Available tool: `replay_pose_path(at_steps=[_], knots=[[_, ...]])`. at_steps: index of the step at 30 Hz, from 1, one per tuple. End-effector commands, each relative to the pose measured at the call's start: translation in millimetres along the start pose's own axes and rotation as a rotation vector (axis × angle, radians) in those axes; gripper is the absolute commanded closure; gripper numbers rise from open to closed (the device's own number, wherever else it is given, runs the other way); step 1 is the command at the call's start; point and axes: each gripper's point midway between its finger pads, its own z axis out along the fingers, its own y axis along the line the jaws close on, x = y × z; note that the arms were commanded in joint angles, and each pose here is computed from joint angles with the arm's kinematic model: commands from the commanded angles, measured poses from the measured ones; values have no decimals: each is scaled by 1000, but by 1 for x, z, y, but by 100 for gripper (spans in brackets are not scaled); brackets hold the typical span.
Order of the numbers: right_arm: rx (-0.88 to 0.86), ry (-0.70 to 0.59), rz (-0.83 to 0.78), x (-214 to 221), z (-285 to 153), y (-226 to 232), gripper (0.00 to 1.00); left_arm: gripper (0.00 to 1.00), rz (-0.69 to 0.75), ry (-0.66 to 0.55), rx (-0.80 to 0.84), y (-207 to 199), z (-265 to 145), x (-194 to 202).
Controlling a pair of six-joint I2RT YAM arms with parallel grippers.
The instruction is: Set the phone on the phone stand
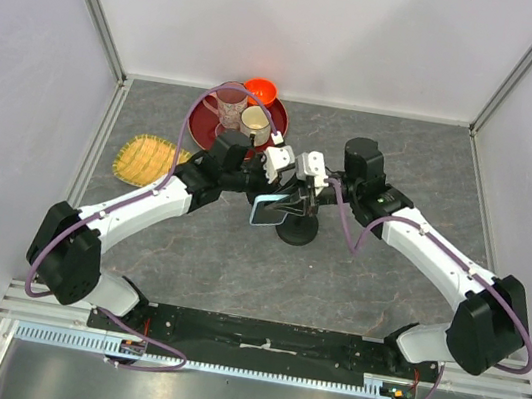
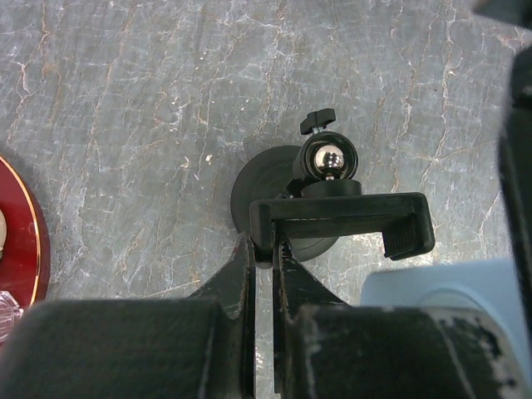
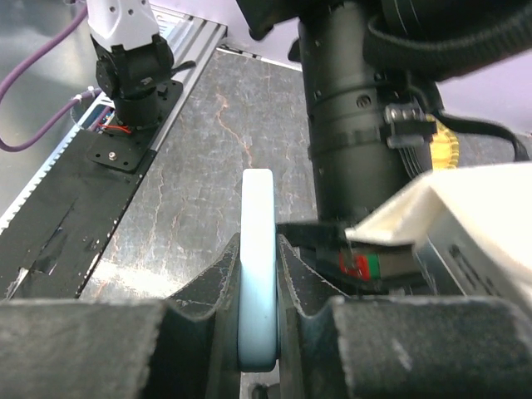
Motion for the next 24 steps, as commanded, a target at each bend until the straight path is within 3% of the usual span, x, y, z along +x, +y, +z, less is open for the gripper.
replay_pose_path(at_steps=[1, 24], knots=[[-9, -52, -92, -11, -10, -8, 100, 98, 29, -6, 23, 0, -3, -4], [56, -66, -68, 3, -17, -26, 100, 98, 25, -8, 45, -5, -4, -4]])
